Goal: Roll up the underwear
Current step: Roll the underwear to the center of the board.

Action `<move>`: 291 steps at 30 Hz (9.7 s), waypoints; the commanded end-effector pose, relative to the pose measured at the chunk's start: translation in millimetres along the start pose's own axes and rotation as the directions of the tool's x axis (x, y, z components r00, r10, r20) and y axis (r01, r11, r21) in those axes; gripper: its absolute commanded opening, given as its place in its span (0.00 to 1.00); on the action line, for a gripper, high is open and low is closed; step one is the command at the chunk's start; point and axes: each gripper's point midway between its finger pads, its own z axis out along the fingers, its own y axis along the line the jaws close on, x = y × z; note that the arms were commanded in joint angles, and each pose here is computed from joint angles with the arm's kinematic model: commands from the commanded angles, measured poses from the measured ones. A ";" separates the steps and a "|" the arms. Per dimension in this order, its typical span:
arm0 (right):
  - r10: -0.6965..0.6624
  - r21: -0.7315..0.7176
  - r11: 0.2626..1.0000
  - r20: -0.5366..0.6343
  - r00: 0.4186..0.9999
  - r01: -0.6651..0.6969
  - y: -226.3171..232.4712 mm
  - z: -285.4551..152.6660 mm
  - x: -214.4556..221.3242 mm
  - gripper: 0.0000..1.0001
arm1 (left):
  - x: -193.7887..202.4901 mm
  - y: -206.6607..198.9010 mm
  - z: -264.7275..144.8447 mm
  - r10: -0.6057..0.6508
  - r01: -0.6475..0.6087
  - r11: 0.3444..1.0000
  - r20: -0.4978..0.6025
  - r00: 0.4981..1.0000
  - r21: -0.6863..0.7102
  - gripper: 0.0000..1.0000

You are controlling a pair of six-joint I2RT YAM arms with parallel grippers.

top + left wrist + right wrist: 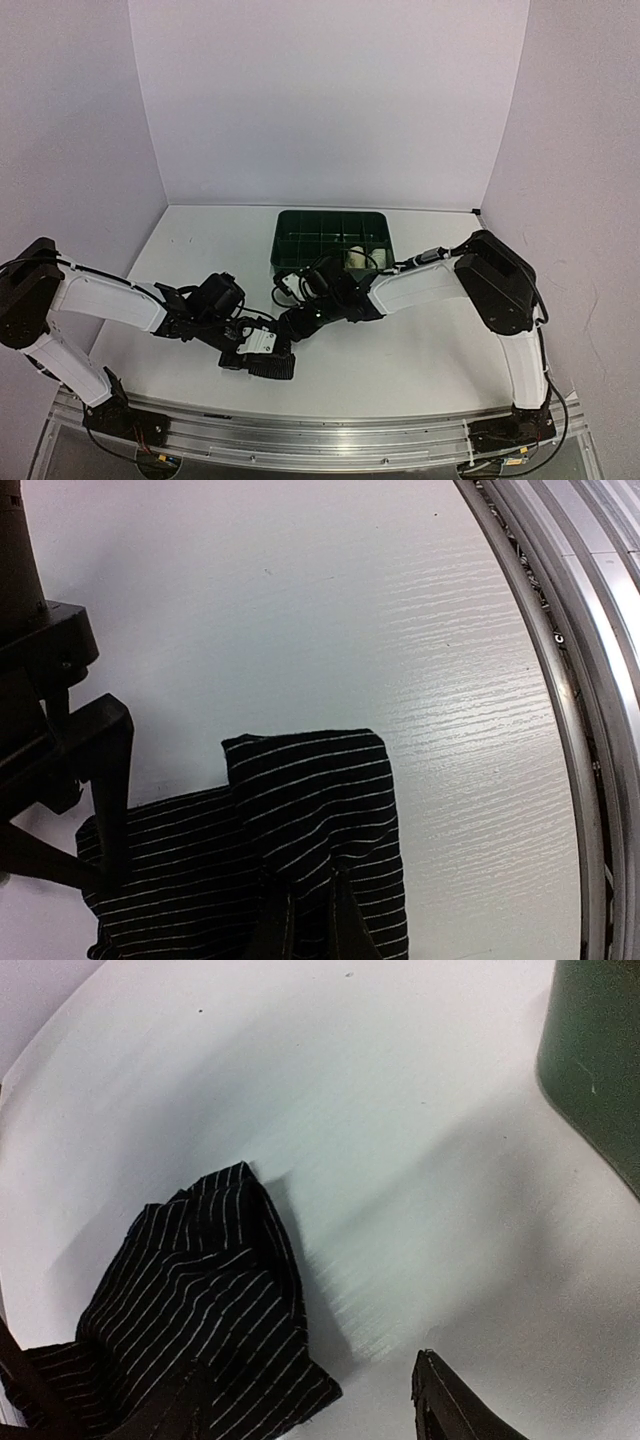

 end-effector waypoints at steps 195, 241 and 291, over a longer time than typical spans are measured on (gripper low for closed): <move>0.044 -0.301 0.942 -0.322 0.946 -0.146 84.0 11.4 85.3 0.00 | 32.9 15.1 -52.5 0.238 -0.234 0.971 0.161 0.958 -0.040 0.66; -0.821 0.288 0.558 0.050 0.569 0.778 89.3 -23.0 -1.5 0.64 | 59.1 18.5 -2.7 -0.509 0.491 0.780 -0.062 0.858 0.387 0.00; 0.043 -0.088 0.992 -0.432 0.901 -0.089 63.6 7.8 98.1 0.00 | 7.8 29.8 -37.8 0.283 -0.276 0.959 0.153 0.947 -0.064 0.81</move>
